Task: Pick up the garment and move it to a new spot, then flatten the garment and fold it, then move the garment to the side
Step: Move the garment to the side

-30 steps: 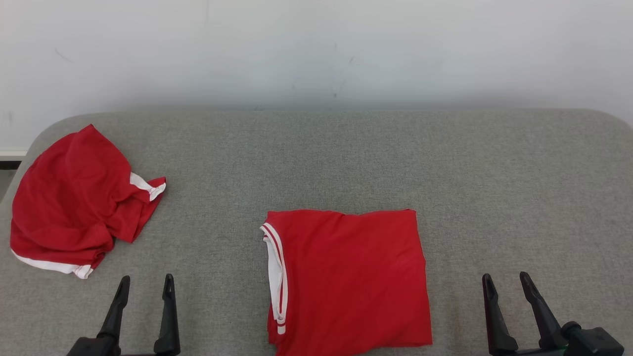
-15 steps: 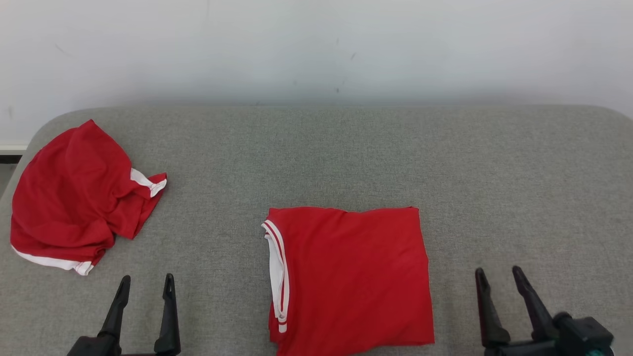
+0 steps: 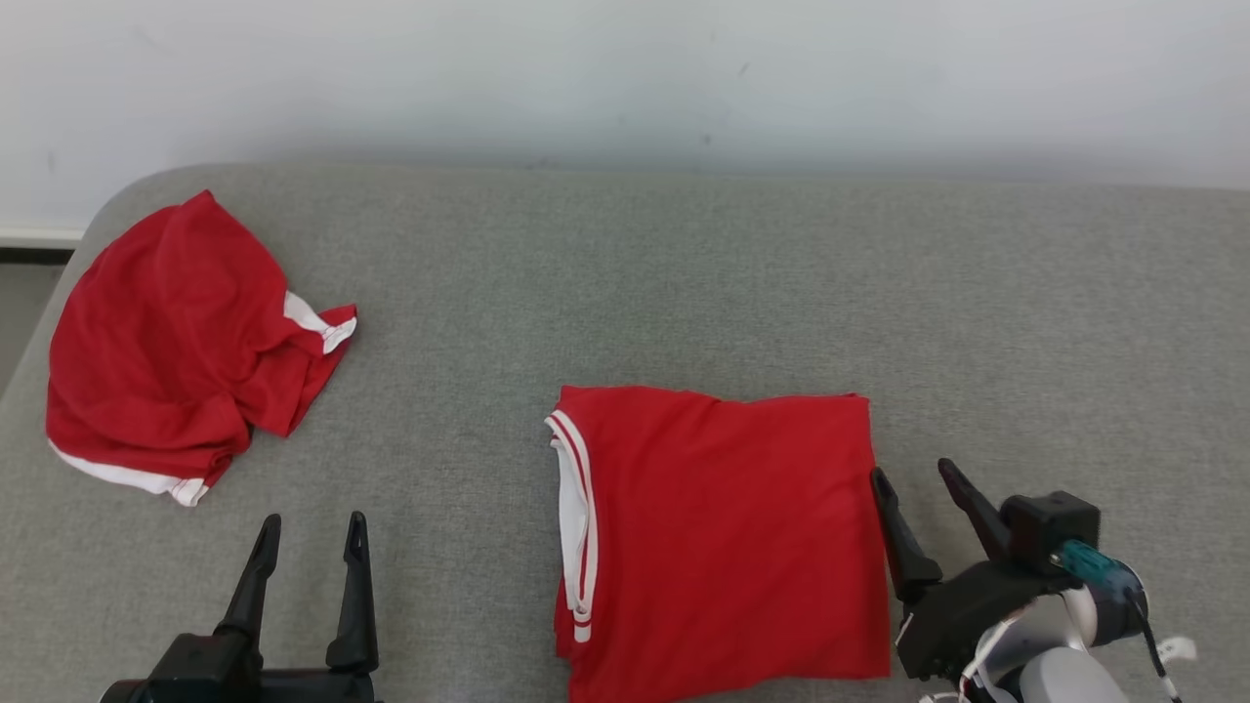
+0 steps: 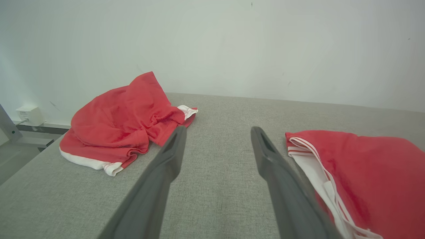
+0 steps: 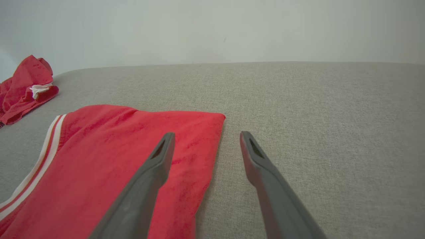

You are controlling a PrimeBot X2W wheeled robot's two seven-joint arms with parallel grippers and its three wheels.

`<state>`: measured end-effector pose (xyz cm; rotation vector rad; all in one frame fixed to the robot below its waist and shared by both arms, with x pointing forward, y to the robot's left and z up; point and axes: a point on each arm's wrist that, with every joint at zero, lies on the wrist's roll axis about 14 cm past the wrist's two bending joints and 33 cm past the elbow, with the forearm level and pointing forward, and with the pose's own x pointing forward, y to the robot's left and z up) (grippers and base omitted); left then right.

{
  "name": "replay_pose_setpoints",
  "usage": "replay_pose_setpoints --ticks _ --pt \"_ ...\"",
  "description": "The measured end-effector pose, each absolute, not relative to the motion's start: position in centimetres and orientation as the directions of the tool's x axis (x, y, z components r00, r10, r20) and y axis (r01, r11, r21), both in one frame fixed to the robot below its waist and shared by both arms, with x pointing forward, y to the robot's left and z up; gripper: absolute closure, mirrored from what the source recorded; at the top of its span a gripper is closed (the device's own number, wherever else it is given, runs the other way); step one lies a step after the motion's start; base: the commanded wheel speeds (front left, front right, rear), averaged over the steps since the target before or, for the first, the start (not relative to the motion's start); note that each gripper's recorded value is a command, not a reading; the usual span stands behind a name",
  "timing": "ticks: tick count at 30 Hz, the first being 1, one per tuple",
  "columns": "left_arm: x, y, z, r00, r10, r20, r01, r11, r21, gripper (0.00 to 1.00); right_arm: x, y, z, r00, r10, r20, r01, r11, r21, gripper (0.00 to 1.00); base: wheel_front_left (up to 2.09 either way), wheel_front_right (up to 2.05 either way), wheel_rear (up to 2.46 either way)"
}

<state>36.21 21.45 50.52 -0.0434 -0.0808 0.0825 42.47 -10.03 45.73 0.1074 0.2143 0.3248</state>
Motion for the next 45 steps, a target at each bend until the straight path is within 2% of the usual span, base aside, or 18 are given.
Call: replay_pose_setpoints --ticks 13,14,15,16,22,31,39,45 --pt "36.3 22.3 49.2 0.992 0.12 0.037 -0.118 0.992 -0.054 0.0 41.8 -7.3 39.0 0.821 0.376 -0.43 -0.329 0.927 0.182 0.0 0.0 0.0 0.0" --pt "36.3 22.3 49.2 0.992 0.123 0.035 -0.121 0.991 -0.055 0.0 41.7 -7.0 38.8 0.817 0.382 -0.432 -0.33 0.924 0.193 0.32 0.0 0.0 0.0" --pt "36.4 22.3 49.1 0.992 0.123 0.034 -0.121 0.991 -0.055 0.0 41.5 -6.7 38.7 0.81 0.39 -0.438 -0.332 0.921 0.205 0.72 0.0 0.0 0.0" --pt "36.4 22.3 49.1 0.992 0.121 0.034 -0.119 0.991 -0.056 0.0 41.4 -6.4 38.6 0.807 0.397 -0.437 -0.333 0.917 0.218 1.0 0.0 0.0 0.0" --pt "37.3 21.6 49.1 0.994 0.099 0.036 -0.097 0.993 -0.061 0.0 42.4 -6.7 39.1 0.815 0.399 -0.42 -0.344 0.917 0.203 1.0 0.0 0.0 0.0" --pt "39.8 20.5 49.1 0.997 0.065 0.046 -0.061 0.995 -0.078 0.0 49.0 -10.3 42.3 0.857 0.357 -0.371 -0.366 0.929 0.049 1.0 0.0 0.0 0.0" --pt "43.4 18.8 48.7 0.998 0.008 0.062 -0.004 0.997 -0.073 0.0 54.8 -17.4 44.0 0.893 0.252 -0.372 -0.313 0.943 -0.113 1.0 0.0 0.0 0.0" --pt "46.4 17.1 47.3 0.997 -0.055 0.059 0.058 0.997 -0.047 0.0 57.9 -24.5 45.0 0.922 0.13 -0.365 -0.22 0.952 -0.215 1.0 0.0 0.0 0.0"
